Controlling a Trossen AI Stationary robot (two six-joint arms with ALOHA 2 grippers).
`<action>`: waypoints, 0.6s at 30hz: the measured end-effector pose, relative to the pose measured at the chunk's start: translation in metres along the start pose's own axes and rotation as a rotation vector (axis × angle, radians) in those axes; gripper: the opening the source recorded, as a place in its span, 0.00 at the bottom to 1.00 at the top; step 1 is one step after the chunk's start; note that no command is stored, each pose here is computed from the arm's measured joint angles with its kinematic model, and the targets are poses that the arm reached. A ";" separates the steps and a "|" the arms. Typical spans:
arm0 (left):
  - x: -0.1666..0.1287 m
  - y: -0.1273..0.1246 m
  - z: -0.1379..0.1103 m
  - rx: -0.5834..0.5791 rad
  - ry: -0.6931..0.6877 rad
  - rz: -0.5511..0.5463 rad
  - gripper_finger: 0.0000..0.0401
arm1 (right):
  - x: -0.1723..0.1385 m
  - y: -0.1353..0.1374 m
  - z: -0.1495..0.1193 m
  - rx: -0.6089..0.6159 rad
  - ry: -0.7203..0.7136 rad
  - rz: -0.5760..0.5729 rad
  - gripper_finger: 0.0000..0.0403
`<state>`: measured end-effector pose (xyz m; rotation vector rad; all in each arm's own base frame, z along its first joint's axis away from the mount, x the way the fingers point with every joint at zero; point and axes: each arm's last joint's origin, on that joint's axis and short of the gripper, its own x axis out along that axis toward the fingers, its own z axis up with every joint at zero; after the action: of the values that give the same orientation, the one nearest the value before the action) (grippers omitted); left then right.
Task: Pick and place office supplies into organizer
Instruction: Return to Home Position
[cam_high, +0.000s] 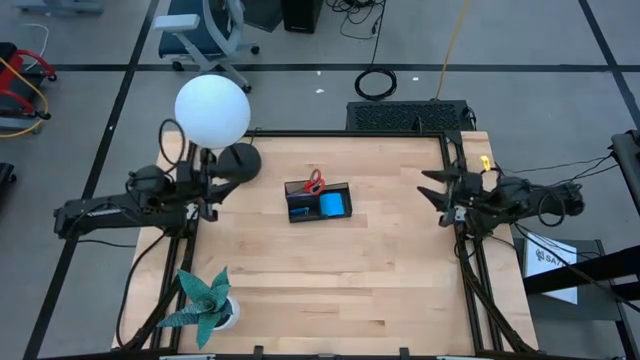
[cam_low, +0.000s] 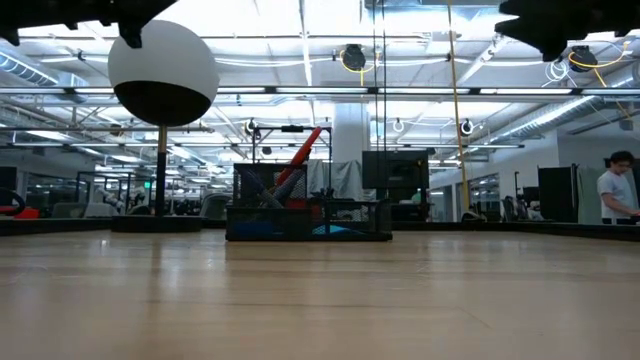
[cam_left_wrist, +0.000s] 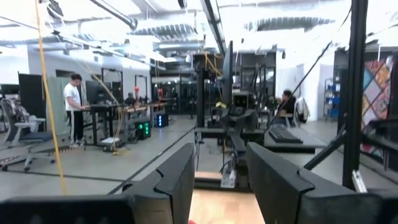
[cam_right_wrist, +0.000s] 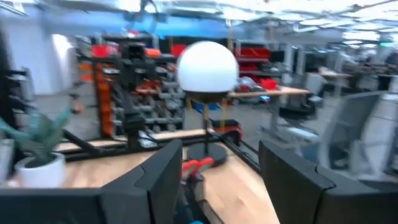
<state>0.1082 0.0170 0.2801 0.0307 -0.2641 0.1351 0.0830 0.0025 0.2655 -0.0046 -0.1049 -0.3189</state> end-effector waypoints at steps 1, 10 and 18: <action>-0.002 0.000 0.001 -0.006 -0.012 0.000 0.38 | -0.002 -0.001 0.000 0.004 -0.013 0.020 0.50; -0.020 0.000 -0.004 -0.039 -0.099 0.002 0.38 | -0.021 -0.010 0.001 0.037 -0.074 0.076 0.51; -0.035 -0.001 -0.010 -0.055 -0.179 0.005 0.38 | -0.022 -0.011 0.000 0.041 -0.066 0.073 0.50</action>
<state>0.0776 0.0122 0.2616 -0.0125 -0.4469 0.1297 0.0585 -0.0006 0.2632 0.0220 -0.1761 -0.2434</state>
